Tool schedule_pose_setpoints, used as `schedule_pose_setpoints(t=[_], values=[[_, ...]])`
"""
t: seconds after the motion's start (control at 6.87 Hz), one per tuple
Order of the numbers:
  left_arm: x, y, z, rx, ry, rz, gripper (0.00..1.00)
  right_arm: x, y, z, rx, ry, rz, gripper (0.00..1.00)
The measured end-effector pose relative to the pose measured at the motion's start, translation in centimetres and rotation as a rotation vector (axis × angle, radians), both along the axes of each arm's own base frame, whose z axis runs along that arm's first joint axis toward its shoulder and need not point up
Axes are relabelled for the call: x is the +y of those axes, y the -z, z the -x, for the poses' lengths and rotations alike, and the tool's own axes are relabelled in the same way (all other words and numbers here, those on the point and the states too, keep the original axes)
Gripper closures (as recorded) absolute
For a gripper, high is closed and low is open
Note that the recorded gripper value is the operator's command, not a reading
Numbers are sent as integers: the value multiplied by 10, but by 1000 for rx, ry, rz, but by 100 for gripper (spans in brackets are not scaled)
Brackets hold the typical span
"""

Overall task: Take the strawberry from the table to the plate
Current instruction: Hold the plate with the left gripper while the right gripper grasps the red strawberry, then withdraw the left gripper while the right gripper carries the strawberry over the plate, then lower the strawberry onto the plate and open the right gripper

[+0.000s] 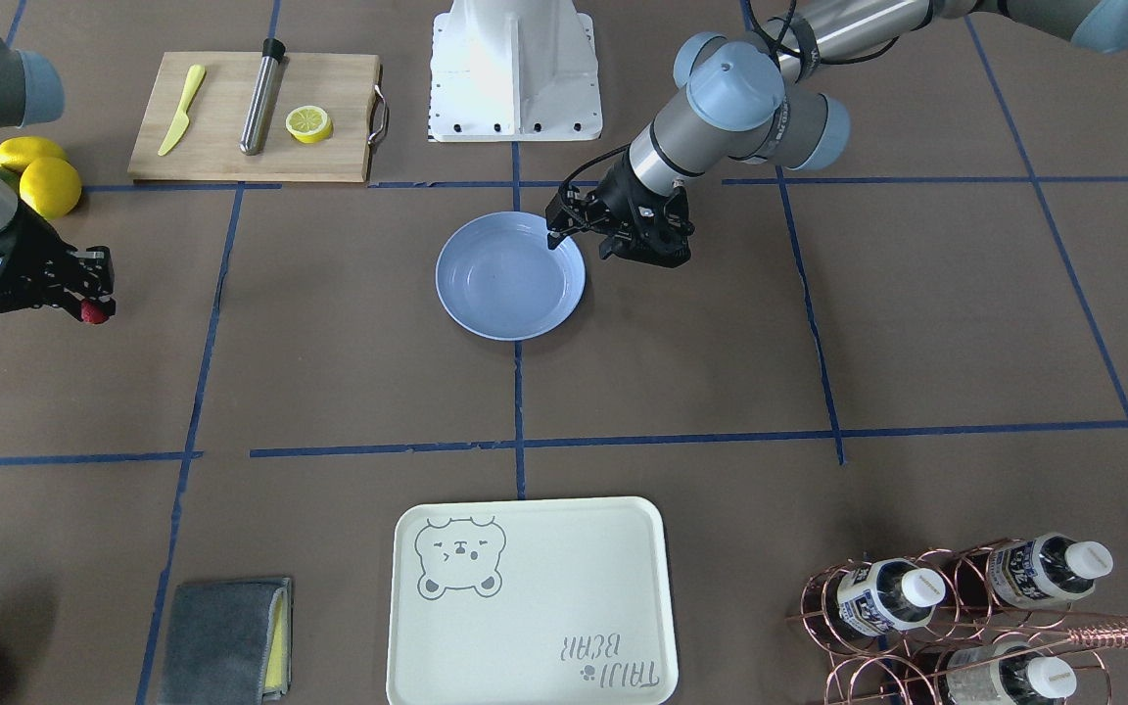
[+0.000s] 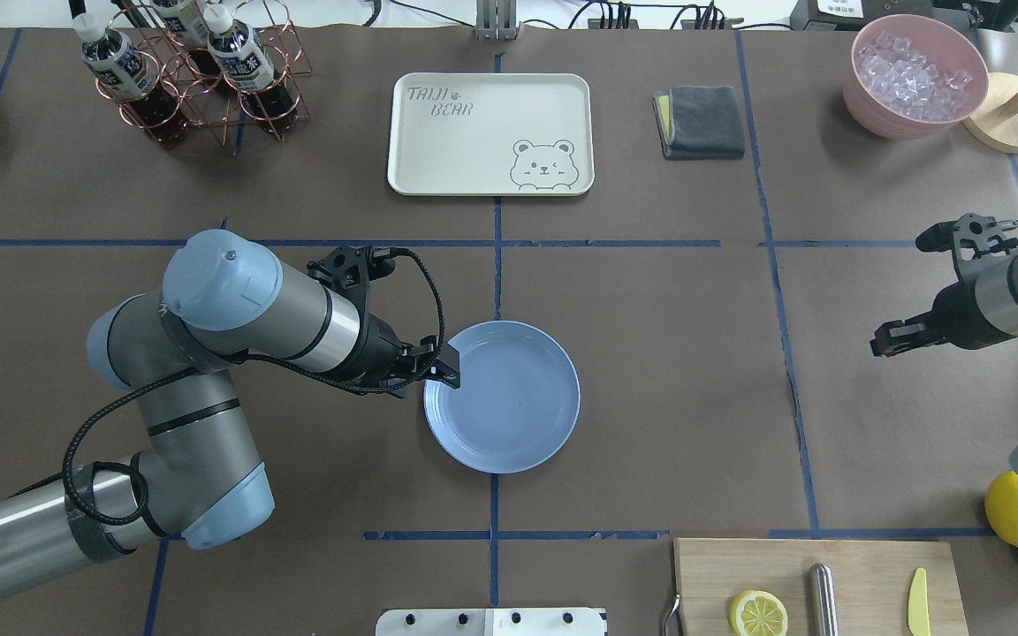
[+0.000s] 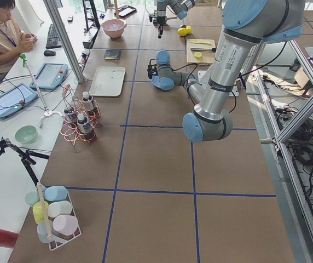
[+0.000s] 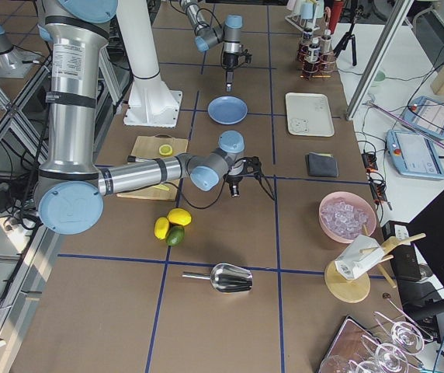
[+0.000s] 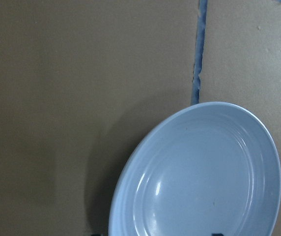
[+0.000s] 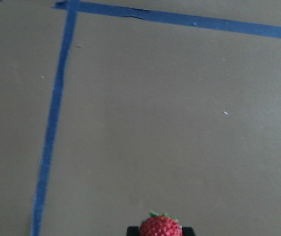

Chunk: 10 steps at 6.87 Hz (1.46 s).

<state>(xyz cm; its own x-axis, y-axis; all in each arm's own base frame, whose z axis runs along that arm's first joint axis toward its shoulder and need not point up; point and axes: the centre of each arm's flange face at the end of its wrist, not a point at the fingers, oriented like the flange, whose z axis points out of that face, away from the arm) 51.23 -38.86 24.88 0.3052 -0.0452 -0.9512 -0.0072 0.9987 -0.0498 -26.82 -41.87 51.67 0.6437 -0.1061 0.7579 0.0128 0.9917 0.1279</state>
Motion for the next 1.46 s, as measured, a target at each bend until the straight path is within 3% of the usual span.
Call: schedule_pose_setpoints(t=[0.44, 0.73, 0.87, 1.17, 1.46], values=[[-1, -27, 76, -1, 54, -14, 20, 15, 138, 139, -165, -158, 177, 100], [-12, -60, 123, -42, 98, -37, 16, 29, 243, 230, -157, -231, 251, 100], [-12, -74, 141, -63, 104, -60, 8, 34, 280, 264, -147, -268, 287, 100], [-13, -84, 151, -78, 109, -74, 7, 42, 304, 305, -136, -330, 321, 100], [-14, -85, 153, -79, 110, -75, 5, 45, 300, 326, -110, -341, 332, 100]])
